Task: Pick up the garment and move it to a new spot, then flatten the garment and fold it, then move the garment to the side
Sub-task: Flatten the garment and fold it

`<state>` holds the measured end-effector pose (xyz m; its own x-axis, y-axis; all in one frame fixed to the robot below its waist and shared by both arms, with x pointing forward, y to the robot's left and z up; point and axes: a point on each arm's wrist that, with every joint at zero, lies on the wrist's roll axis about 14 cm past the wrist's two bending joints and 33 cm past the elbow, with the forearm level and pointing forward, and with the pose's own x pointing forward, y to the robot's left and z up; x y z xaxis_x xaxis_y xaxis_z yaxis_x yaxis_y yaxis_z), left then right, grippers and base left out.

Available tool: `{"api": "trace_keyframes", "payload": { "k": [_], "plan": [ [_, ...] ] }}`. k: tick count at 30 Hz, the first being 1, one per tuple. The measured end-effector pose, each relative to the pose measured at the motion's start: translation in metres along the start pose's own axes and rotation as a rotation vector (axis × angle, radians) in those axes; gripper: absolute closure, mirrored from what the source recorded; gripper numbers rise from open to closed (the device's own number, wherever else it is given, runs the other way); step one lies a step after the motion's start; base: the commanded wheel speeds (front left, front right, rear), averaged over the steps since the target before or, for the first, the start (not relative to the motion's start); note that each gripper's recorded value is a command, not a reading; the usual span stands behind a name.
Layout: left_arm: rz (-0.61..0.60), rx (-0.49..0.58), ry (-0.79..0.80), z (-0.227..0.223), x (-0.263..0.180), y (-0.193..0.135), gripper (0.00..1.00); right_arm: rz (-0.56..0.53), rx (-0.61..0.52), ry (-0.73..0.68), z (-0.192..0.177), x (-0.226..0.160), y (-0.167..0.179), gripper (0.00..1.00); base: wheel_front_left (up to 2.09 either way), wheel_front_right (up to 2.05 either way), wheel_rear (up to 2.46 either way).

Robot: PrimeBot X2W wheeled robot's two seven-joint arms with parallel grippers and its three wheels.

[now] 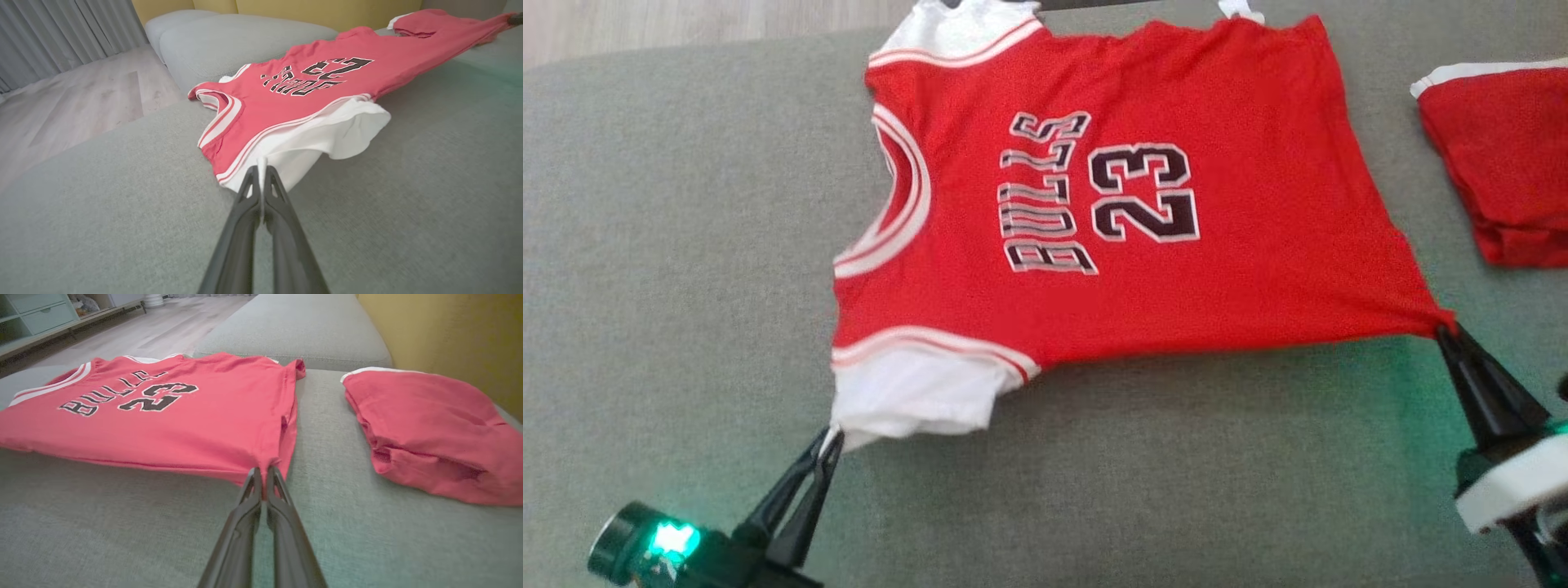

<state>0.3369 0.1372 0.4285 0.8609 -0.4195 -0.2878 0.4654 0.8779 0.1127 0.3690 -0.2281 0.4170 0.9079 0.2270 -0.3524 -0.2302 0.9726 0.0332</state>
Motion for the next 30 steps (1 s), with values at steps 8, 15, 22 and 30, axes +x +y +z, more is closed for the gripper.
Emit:
{"api": "trace_keyframes", "payload": {
  "k": [8, 15, 22, 30],
  "plan": [
    [-0.003, 0.066, -0.038, 0.019, 0.012, 0.010, 1.00, -0.041, 0.015, -0.017, 0.021, -0.002, 0.000, 1.00, 0.00, 0.00, 0.00],
    [-0.031, 0.230, -0.222, 0.087, 0.073, 0.042, 1.00, -0.049, 0.019, -0.002, 0.033, 0.032, -0.004, 1.00, 0.00, 0.00, 0.00],
    [-0.062, 0.364, -0.245, 0.102, 0.133, 0.064, 1.00, -0.067, -0.011, -0.015, 0.052, 0.084, -0.020, 1.00, 0.00, 0.00, 0.00],
    [-0.054, 0.372, -0.238, 0.098, 0.176, 0.077, 0.00, -0.067, -0.060, 0.039, 0.039, 0.122, -0.024, 0.07, 0.00, 0.00, 0.00]
  ]
}}
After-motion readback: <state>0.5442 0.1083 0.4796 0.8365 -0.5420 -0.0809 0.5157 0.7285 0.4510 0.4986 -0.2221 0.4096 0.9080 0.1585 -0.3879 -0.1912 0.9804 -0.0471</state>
